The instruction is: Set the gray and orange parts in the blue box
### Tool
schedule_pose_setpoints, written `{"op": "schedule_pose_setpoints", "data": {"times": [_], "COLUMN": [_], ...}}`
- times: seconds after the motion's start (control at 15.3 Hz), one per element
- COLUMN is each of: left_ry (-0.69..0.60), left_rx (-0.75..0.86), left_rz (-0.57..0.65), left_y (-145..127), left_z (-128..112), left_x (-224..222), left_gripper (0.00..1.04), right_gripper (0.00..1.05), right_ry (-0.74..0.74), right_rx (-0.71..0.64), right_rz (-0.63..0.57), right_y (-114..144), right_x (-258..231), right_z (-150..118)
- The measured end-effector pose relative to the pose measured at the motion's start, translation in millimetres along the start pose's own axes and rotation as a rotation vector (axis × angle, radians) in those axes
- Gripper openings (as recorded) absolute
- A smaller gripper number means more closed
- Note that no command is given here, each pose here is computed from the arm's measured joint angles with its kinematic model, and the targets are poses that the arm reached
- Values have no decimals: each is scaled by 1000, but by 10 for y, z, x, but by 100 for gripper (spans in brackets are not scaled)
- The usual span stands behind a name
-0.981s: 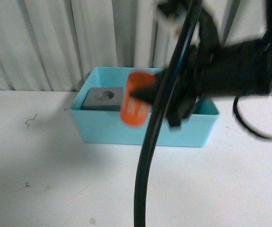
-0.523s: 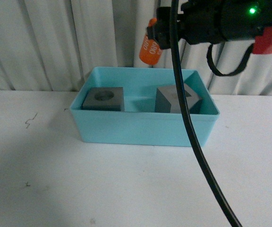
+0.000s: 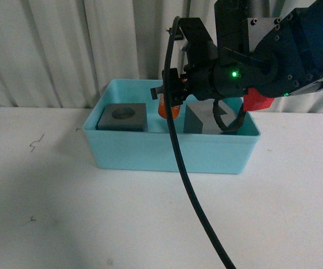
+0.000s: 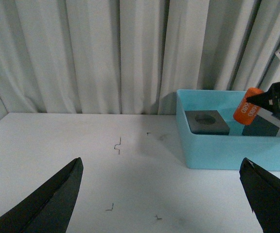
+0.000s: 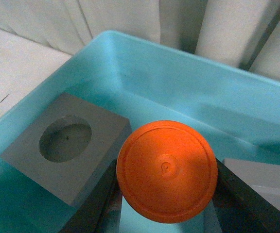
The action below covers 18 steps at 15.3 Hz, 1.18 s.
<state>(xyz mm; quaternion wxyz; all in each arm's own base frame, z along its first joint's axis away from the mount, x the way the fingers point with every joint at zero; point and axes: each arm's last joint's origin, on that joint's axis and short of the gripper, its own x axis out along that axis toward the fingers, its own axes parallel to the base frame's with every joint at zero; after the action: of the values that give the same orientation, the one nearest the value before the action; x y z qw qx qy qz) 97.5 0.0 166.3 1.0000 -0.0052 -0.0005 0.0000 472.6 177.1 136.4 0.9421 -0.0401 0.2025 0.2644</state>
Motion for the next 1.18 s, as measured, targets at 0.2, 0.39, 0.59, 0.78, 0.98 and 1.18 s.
{"op": "schedule_pose_setpoints", "data": {"times": [0.2, 0.39, 0.59, 0.78, 0.98, 1.18], "left_ry": [0, 0, 0, 0, 0, 0], "left_rx": [0, 0, 0, 0, 0, 0], "left_rz": [0, 0, 0, 0, 1, 0], "left_y": [0, 0, 0, 0, 0, 0], "left_z": [0, 0, 0, 0, 0, 0], "left_x": [0, 0, 0, 0, 0, 0], "left_gripper": [98, 98, 98, 98, 98, 98], "right_gripper": [46, 46, 63, 98, 98, 98], "right_ry": [44, 66, 92, -26, -256, -310], "right_rx": [9, 11, 8, 3, -26, -9], "right_rz": [-8, -11, -9, 14, -28, -140], "right_y": [22, 63, 94, 119, 11, -156], "right_x": [123, 186, 213, -70, -968, -1571], "right_z": [-131, -146, -191, 61, 740, 784]}}
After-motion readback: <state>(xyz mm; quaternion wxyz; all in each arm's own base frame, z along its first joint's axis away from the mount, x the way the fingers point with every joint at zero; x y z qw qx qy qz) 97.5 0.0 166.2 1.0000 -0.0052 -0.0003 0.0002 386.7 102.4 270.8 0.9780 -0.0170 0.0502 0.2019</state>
